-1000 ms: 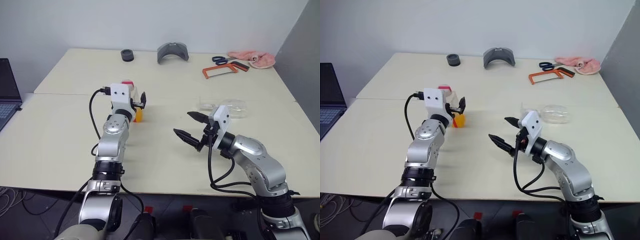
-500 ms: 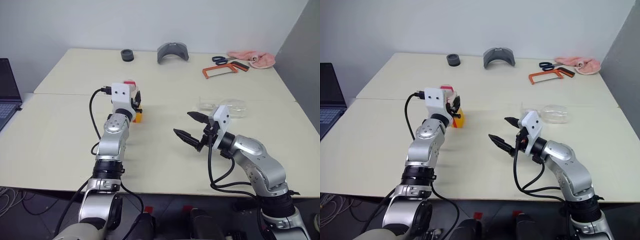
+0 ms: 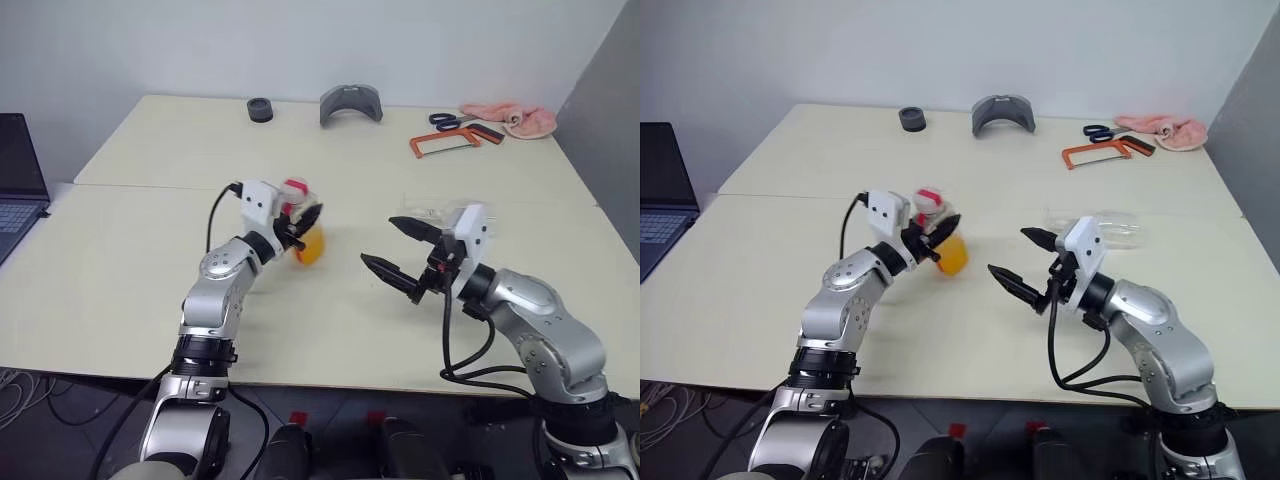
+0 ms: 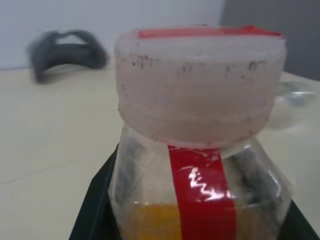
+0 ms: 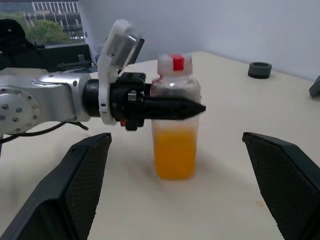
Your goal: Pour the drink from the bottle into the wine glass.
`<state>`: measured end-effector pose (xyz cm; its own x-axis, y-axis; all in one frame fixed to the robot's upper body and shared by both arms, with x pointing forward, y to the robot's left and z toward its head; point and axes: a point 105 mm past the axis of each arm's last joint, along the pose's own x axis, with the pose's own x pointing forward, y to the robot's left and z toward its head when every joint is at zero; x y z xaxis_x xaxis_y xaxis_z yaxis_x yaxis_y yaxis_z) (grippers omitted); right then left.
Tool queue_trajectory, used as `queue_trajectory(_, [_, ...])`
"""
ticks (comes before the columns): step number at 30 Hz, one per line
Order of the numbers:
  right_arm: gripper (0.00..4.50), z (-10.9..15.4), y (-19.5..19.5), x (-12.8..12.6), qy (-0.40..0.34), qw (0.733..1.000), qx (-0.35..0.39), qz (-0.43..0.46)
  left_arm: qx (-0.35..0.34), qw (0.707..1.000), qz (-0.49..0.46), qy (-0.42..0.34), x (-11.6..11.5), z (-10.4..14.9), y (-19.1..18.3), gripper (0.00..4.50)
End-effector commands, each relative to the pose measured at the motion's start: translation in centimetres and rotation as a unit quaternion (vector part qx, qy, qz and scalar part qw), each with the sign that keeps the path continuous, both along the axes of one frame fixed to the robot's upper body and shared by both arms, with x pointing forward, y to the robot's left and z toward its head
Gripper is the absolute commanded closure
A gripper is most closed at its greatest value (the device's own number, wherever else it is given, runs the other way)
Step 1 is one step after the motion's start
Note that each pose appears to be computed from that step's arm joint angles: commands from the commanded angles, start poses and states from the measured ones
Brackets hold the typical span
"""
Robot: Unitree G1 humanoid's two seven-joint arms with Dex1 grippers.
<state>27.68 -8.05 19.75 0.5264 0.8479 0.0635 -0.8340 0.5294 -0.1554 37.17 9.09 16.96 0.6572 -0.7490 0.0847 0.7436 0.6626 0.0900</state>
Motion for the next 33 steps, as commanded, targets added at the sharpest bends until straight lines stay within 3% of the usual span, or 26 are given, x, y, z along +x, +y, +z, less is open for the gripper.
queue_trajectory(1, [0.0, 2.0, 0.3, -1.8, -0.022, 0.999, 0.007, 0.031, 0.007, 0.986, -0.164, -0.04, -3.1, 2.7, -3.7, 2.76])
queue_trajectory(10, [0.0, 4.4, 1.9, -0.8, -0.015, 0.999, 0.031, -0.001, 0.051, 0.953, -0.292, -0.057, -4.6, 2.2, -6.3, 2.76])
queue_trajectory(28, [0.0, 3.9, 2.7, 1.0, -0.02, 0.999, 0.018, -0.039, 0.063, 0.948, -0.306, -0.062, -4.4, 1.5, -6.9, 2.76])
queue_trajectory(33, [1.57, 3.8, 2.7, 1.0, -0.018, 0.999, 0.018, -0.034, 0.064, 0.948, -0.305, -0.061, -4.5, 1.4, -6.8, 2.76])
